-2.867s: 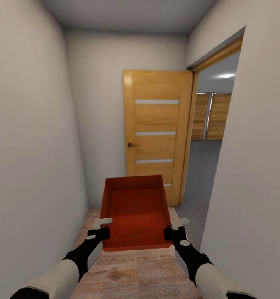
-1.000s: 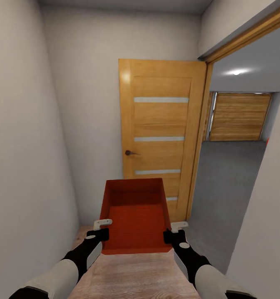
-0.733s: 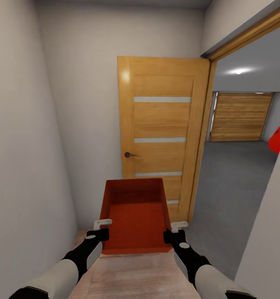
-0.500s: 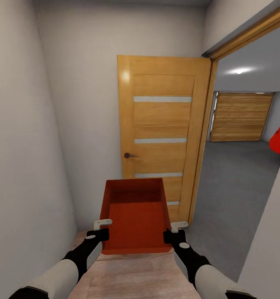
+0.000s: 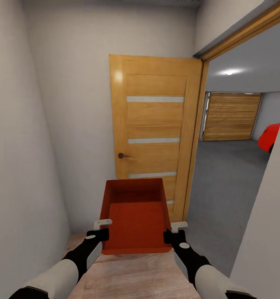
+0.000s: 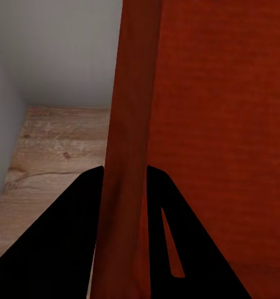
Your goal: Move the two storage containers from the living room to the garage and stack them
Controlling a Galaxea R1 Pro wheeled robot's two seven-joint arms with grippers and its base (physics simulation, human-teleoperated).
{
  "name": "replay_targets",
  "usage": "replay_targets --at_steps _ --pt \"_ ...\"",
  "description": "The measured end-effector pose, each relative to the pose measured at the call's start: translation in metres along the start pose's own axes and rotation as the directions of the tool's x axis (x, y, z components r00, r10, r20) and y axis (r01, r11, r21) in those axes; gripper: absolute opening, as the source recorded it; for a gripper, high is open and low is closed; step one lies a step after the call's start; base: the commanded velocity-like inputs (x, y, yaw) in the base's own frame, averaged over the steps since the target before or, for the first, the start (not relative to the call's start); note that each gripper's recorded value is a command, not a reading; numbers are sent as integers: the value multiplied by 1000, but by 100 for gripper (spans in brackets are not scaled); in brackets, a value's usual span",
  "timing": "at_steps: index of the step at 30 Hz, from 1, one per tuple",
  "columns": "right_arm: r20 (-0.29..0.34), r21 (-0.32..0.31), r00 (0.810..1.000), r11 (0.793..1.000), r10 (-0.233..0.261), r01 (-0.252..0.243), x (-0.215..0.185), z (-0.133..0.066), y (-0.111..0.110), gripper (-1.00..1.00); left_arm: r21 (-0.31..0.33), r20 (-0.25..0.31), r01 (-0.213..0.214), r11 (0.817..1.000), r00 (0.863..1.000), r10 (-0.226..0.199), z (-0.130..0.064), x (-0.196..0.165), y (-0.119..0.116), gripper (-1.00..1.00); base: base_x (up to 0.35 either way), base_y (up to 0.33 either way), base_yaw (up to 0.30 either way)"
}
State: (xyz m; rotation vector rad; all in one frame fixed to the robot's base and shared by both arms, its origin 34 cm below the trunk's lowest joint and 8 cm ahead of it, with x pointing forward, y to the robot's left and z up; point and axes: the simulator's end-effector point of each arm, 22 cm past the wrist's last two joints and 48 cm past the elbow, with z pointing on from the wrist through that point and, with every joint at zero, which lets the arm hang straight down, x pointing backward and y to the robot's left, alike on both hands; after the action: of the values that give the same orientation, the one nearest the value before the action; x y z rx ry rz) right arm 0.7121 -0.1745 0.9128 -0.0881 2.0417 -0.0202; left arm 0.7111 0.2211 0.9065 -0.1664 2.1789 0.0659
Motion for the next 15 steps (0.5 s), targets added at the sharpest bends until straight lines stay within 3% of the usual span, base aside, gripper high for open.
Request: replay_targets --at_steps 15 --pt "-10 -1 1000 1000 5 -5 5 0 1 -100 -2 -10 -8 1000 1000 8 0 2 0 -100 0 0 -284"
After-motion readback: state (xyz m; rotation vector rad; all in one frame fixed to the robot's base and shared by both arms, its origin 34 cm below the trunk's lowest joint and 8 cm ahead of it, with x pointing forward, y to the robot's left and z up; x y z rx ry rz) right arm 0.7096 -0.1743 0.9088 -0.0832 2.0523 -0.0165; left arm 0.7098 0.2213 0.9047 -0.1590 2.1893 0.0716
